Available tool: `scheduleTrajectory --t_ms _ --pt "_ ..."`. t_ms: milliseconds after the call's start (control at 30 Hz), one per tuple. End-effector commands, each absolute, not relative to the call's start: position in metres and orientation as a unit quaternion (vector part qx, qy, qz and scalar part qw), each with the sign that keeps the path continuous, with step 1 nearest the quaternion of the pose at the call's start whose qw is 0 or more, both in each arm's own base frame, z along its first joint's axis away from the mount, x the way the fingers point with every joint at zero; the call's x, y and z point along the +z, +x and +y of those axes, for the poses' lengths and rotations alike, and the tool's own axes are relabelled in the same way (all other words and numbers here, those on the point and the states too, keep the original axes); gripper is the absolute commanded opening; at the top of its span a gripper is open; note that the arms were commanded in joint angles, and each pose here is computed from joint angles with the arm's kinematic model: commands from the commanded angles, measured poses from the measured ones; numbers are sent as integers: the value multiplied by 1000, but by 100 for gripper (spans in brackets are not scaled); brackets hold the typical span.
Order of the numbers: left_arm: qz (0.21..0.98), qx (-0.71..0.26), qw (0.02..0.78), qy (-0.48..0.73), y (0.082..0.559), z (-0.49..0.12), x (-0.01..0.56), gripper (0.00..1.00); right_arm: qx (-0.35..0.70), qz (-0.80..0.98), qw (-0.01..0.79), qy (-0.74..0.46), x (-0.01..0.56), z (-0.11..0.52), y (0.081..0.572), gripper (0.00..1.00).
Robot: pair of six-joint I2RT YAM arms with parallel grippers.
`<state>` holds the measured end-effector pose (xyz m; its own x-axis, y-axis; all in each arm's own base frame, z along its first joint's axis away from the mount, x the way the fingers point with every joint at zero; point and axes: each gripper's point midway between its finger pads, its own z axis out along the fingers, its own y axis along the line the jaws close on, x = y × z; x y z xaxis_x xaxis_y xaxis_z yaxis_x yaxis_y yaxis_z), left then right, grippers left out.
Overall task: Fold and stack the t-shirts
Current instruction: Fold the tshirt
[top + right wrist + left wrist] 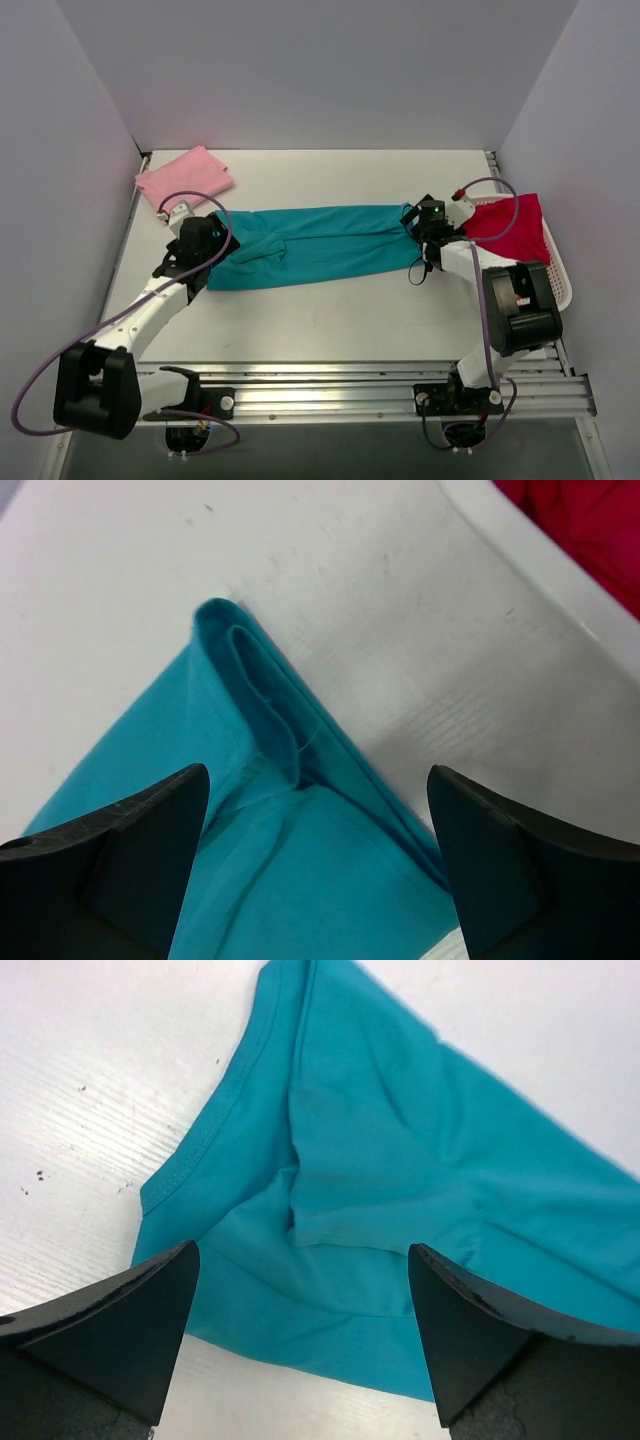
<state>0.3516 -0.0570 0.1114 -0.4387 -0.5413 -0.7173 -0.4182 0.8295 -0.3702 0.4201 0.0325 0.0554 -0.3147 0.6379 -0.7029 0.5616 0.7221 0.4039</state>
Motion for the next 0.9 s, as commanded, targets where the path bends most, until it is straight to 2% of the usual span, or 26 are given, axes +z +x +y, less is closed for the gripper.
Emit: scheduleTrajectory --t_ms 0,233,467,600,633,667,733,767,800,833,867 --pt "821 -86 477 -302 351 -55 145 94 42 778 502 376 109 27 426 86" --pt "830 -96 459 -303 354 -62 127 94 47 775 512 366 124 33 434 87" --pt "843 -106 429 -306 363 -73 89 94 39 802 481 352 77 42 453 86" --pt "846 -113 423 -305 375 -78 74 94 40 815 465 342 51 49 465 81" --pt "846 -116 421 -305 377 -80 73 94 44 821 459 338 41 53 470 79" --pt "850 -113 415 -305 378 -80 66 94 49 823 457 333 38 56 472 68" --pt "849 -114 416 -306 383 -79 63 97 55 830 449 327 25 61 476 58" --pt "852 -111 411 -306 384 -79 57 99 60 830 450 324 24 64 479 48" --pt "849 -112 413 -309 388 -77 56 97 60 833 447 321 20 65 481 42" --pt "849 -112 413 -309 390 -76 54 86 61 835 444 319 16 67 482 35" --pt "852 -113 409 -308 392 -76 48 80 61 835 444 318 15 68 483 26"
